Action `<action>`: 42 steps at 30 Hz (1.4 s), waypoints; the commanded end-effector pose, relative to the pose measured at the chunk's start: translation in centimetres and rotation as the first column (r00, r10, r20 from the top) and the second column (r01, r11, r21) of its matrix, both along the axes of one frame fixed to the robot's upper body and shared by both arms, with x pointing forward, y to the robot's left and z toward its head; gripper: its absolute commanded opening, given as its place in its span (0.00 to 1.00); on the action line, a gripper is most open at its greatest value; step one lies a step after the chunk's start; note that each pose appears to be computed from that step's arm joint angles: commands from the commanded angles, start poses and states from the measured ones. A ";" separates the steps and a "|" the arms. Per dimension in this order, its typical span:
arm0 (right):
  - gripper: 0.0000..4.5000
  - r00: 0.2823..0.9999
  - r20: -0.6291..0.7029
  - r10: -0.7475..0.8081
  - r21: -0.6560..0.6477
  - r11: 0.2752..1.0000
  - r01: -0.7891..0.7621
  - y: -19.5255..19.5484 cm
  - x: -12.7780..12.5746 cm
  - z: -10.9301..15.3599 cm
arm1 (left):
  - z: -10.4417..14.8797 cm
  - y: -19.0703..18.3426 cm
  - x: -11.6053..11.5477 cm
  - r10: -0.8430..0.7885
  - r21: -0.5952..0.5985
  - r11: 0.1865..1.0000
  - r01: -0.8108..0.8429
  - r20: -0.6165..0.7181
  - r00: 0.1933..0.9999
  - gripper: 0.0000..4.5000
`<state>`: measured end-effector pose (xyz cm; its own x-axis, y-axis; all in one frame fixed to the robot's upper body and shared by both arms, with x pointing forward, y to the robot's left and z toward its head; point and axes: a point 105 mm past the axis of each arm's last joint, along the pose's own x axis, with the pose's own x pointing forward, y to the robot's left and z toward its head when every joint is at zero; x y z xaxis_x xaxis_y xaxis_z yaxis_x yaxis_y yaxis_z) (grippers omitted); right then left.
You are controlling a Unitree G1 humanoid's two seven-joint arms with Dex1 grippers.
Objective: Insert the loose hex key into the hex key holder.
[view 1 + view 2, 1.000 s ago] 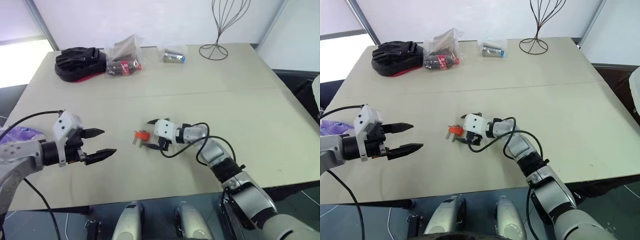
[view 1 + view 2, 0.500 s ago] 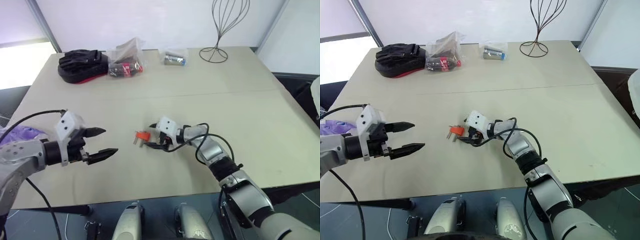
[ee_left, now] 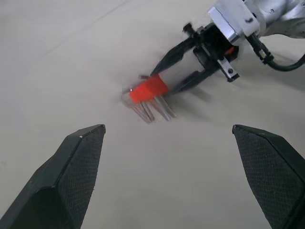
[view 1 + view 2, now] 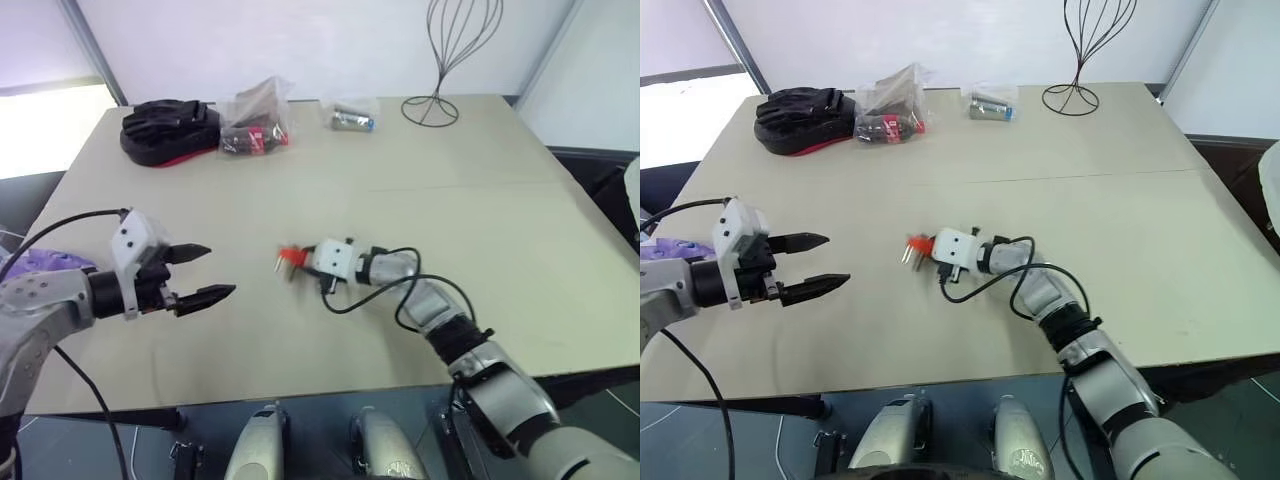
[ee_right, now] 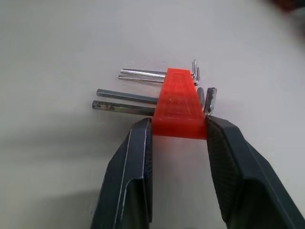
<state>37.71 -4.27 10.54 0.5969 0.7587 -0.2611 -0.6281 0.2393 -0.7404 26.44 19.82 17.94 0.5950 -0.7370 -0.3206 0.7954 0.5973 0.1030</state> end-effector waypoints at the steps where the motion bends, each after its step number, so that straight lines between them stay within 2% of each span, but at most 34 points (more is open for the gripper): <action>1: 0.23 0.901 0.433 0.035 -0.060 0.998 -0.010 -0.8 0.2 6.9 | 0.9 -0.9 0.9 -0.048 -0.010 0.999 0.048 0.052 0.997 1.00; 4: 0.23 0.755 0.644 0.127 -0.151 0.988 -0.038 -1.0 -0.9 9.8 | 1.6 -1.8 1.9 -0.081 -0.035 0.996 0.084 0.078 0.994 1.00; 7: 0.23 0.535 0.815 0.221 -0.211 0.974 -0.081 -1.0 -3.0 13.5 | 3.6 -3.8 3.6 -0.141 -0.103 0.983 0.155 0.134 0.981 1.00; 9: 0.23 0.468 0.848 0.250 -0.230 0.968 -0.100 -0.8 -3.8 14.5 | 4.7 -4.9 4.3 -0.176 -0.144 0.970 0.198 0.153 0.972 1.00; 12: 0.23 0.419 0.862 0.286 -0.250 0.958 -0.140 -0.6 -4.7 15.0 | 5.8 -6.0 4.7 -0.227 -0.175 0.951 0.253 0.156 0.961 1.00; 16: 0.23 0.398 0.847 0.353 -0.291 0.934 -0.209 -0.2 -5.9 15.0 | 6.7 -7.0 4.8 -0.309 -0.190 0.923 0.335 0.153 0.939 1.00; 25: 0.23 0.417 0.816 0.401 -0.320 0.913 -0.251 -0.4 -6.5 14.6 | 7.8 -7.9 4.8 -0.370 -0.246 0.883 0.400 0.160 0.915 1.00; 42: 0.23 0.460 0.777 0.429 -0.333 0.901 -0.277 -0.3 -6.8 14.1 | 6.7 -8.2 4.3 -0.389 -0.237 0.879 0.413 0.140 0.910 1.00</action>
